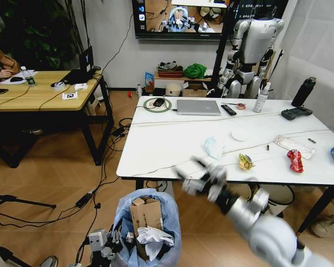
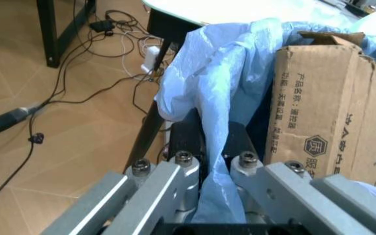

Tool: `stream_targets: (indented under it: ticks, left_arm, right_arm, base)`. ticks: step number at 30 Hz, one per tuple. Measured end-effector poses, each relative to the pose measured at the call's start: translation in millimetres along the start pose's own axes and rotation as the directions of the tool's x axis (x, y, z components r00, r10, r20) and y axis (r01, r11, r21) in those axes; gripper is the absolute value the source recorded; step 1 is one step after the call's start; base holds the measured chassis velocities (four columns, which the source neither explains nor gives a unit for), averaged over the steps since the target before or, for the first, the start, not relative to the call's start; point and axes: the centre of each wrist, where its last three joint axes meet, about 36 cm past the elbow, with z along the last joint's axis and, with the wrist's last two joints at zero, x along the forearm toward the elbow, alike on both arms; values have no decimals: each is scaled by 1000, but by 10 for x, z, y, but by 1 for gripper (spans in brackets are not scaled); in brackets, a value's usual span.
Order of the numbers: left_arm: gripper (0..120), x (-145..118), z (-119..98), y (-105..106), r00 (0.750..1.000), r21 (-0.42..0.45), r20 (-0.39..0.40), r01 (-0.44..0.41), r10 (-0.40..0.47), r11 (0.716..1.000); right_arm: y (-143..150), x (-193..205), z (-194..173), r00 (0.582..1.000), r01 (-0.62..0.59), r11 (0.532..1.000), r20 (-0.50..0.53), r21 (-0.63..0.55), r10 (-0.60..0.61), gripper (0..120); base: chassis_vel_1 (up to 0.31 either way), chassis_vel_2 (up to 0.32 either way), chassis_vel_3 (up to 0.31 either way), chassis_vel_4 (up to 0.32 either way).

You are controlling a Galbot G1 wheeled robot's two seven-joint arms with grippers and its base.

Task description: Pick up the trash bin and place the trash from the table into it.

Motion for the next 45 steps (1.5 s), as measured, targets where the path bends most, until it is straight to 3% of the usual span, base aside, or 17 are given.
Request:
stream_targets:
  ticks: [3, 13, 21, 28, 45]
  left_arm:
    - [1, 3, 3, -9, 1000, -1, 4, -3, 3, 1000]
    - [1, -3, 2, -35, 1000, -8, 9, -5, 5, 1000]
    - [1, -5, -23, -48, 1000, -8, 19, -3, 3, 1000]
    - [1, -2, -36, -46, 1000, -7, 25, 3, -3, 1000]
    - [1, 32, -58, -31, 999, -10, 27, 22, -22, 1000]
  right_arm:
    - [-368, -142, 116, 986, -154, 988, -69, -21, 152, 100]
    - [-639, -555, 203, 939, -310, 940, -199, -140, 280, 100]
    - [-1039, -757, 403, 888, -413, 901, -278, -130, 366, 100]
    - [-1212, -907, 629, 862, -447, 884, -332, -140, 384, 100]
    - [-1267, -1241, 786, 877, -420, 884, -342, -206, 337, 100]
  base:
    - [0, 0, 0, 0]
    - [0, 0, 0, 0]
    - [0, 0, 0, 0]
    - [0, 0, 0, 0]
    - [0, 0, 0, 0]
